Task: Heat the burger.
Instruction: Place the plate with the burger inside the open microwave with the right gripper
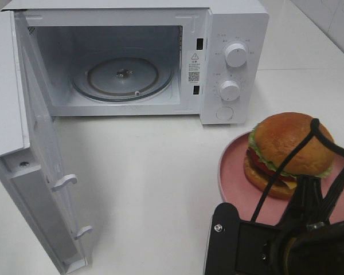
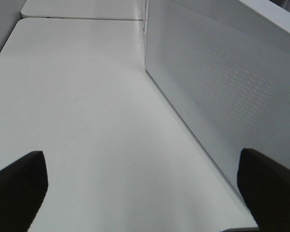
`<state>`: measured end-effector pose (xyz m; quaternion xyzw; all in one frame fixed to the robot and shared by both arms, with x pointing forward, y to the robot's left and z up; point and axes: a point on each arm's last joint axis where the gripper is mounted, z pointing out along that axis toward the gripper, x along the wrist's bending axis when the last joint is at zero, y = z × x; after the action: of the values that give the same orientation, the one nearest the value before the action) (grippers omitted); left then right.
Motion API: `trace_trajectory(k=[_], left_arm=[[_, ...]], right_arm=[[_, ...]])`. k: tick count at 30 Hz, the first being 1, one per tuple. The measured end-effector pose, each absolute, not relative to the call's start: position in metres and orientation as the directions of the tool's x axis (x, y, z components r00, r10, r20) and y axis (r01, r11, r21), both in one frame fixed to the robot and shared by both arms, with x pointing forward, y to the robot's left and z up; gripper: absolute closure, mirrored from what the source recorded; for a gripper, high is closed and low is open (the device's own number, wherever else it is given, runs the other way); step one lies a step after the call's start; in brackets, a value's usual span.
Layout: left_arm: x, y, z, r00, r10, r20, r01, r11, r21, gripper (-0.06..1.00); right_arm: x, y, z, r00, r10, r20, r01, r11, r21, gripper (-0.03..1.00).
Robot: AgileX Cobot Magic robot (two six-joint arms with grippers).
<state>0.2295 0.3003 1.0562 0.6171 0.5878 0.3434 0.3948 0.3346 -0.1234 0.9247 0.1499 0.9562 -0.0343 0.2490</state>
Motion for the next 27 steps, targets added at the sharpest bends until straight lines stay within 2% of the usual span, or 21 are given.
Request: trace_trajectory(k=[4, 20, 25, 27], left_arm=[[0.230, 0.300, 1.056, 0.073, 0.997, -0.040, 0.454, 0.003, 0.891, -0.04], [0.230, 0.300, 1.056, 0.073, 0.997, -0.040, 0.454, 0.003, 0.891, -0.04], [0.230, 0.300, 1.056, 0.073, 0.997, -0.040, 0.454, 0.003, 0.891, -0.04], [0.230, 0.300, 1.056, 0.073, 0.997, -0.040, 0.454, 0.003, 0.891, -0.04]], right_arm=[[0.337, -0.117, 0.925, -0.843, 0.200, -0.499, 0.207, 0.977, 0.042, 0.92], [0.339, -0.110, 0.926, -0.854, 0.079, -0.515, 0.058, 0.997, 0.057, 0.92], [0.339, -0.106, 0.926, -0.857, -0.003, -0.515, -0.031, 0.998, 0.047, 0.92], [0.340, -0.102, 0.926, -0.840, -0.121, -0.529, -0.157, 0.987, 0.023, 0.92]])
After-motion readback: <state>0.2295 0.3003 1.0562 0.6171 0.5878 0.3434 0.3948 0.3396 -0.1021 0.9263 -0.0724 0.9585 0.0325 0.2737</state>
